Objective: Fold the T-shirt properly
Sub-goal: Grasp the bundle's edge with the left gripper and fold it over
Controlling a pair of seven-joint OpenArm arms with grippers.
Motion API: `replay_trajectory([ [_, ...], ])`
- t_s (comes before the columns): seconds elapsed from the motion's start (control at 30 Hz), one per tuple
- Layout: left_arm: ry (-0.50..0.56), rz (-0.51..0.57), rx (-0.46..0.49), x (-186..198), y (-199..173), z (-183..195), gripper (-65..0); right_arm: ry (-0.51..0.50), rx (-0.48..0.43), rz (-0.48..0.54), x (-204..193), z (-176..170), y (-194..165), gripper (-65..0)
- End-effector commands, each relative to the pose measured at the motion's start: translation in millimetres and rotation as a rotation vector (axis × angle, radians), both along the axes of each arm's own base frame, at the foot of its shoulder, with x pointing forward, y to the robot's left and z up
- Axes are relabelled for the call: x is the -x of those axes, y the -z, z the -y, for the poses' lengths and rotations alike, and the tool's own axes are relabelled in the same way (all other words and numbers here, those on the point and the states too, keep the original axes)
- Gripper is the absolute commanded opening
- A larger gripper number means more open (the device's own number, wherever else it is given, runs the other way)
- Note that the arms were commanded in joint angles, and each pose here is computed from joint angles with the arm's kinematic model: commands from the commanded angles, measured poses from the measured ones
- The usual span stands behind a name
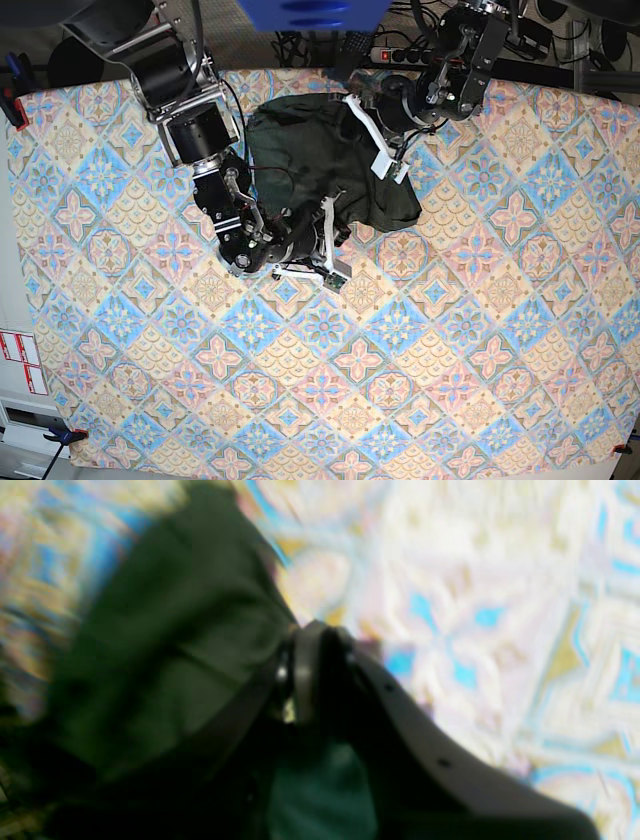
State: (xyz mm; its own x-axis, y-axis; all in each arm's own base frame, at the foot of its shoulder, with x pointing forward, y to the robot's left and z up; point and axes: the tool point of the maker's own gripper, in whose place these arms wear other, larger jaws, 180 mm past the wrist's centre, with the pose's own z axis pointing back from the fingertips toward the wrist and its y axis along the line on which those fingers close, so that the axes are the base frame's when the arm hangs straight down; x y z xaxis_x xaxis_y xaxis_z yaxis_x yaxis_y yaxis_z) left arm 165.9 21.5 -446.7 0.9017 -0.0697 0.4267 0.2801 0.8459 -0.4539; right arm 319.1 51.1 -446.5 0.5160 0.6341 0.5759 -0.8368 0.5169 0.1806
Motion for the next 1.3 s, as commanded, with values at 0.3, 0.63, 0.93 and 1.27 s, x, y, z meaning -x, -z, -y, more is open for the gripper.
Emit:
replay_trajectory([
  [0.3,0.001,-0.039,-0.06,24,9,-35,-65.0,-0.022,0.059,0.082,-18,5,-9,-60.8],
  [0.63,0.055,0.035,0.072,19,-27,27,-65.0,-0.019,0.059,0.084,-18,7,-8,-60.8],
  [0.93,0.138,-0.025,0.037,15,7,41,-65.0,-0.044,0.213,0.089,-14,39,17,-60.8],
  [1.27,0.181,0.029,-0.12,3,21,13,-65.0,-0.028,0.369,0.089,2,113,30,-60.8],
])
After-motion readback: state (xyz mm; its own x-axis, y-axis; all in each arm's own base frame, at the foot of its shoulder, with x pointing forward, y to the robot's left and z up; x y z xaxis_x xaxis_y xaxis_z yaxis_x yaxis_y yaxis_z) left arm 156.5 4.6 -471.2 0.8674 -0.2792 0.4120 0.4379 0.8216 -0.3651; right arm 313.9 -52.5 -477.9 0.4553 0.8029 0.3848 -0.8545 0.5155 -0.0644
